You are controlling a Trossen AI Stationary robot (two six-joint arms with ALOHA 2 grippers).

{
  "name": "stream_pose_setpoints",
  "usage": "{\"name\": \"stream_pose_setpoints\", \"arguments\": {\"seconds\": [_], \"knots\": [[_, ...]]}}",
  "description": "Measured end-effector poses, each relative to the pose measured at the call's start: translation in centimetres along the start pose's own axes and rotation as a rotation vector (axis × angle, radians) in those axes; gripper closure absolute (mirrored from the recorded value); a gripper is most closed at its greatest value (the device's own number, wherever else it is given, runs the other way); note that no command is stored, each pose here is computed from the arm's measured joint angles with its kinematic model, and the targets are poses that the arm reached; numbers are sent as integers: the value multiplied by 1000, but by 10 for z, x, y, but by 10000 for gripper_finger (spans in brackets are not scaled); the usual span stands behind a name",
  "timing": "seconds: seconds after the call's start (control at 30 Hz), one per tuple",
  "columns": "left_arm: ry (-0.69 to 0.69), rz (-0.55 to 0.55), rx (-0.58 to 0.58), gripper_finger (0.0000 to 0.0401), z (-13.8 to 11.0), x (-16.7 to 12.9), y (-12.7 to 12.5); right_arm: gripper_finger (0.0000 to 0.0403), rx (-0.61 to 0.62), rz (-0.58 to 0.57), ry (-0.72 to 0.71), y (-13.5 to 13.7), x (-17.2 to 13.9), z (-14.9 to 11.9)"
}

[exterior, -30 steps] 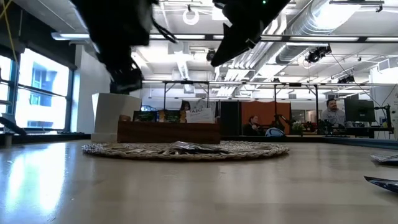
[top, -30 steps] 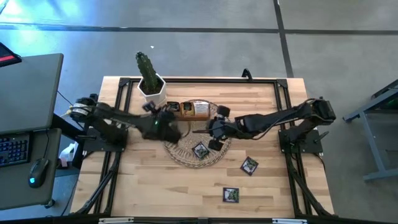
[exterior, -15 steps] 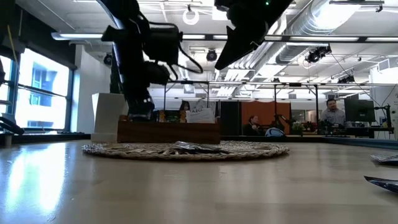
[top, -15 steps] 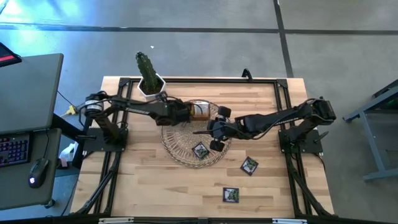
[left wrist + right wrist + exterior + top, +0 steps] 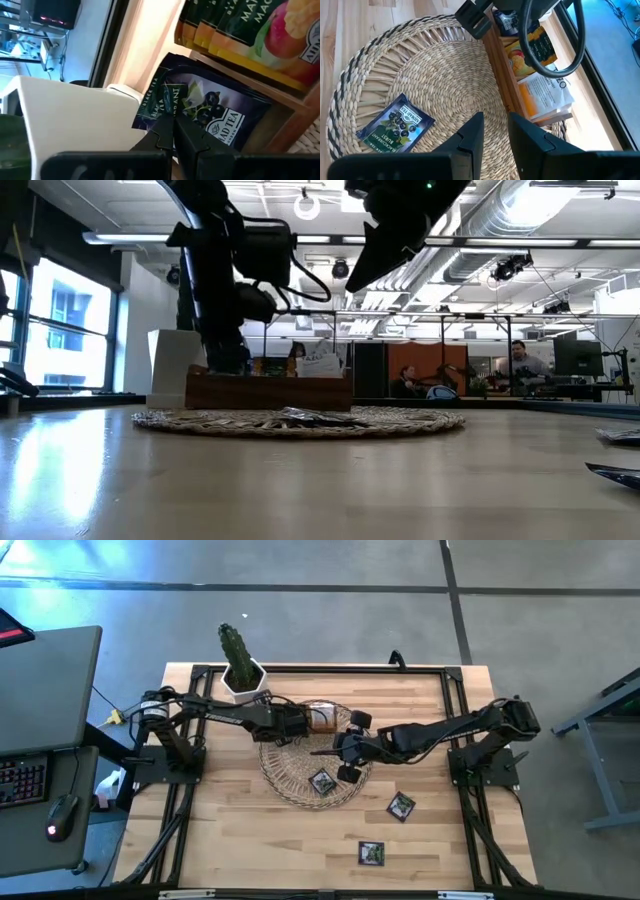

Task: Pick & Place Tea
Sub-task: Put the black tea bag into the left section of the wooden organizer

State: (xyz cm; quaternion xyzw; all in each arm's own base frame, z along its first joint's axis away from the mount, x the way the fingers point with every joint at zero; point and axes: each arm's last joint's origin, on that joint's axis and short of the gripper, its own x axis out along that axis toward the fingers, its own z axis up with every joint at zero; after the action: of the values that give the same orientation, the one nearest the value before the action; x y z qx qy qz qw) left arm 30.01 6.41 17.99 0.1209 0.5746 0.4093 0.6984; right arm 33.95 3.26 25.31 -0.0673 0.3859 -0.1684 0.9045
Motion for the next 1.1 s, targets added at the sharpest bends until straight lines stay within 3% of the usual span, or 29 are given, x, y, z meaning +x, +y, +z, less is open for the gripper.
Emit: {"name": "stream_pose_setpoints", "arguments": {"seconds": [0.53, 0.7, 0.9, 1.1], "knots": [[16, -161, -50, 395, 2, 0, -5, 318, 15, 2, 1, 0, 0, 0], [15, -158, -75, 353, 2, 0, -5, 318, 15, 47, 7, 1, 0, 0], [-11, -36, -78, 281, 2, 0, -1, 318, 15, 80, 11, 2, 0, 0], [17, -84, -64, 260, 6, -13, 0, 318, 12, 110, 20, 4, 1, -1]]}}
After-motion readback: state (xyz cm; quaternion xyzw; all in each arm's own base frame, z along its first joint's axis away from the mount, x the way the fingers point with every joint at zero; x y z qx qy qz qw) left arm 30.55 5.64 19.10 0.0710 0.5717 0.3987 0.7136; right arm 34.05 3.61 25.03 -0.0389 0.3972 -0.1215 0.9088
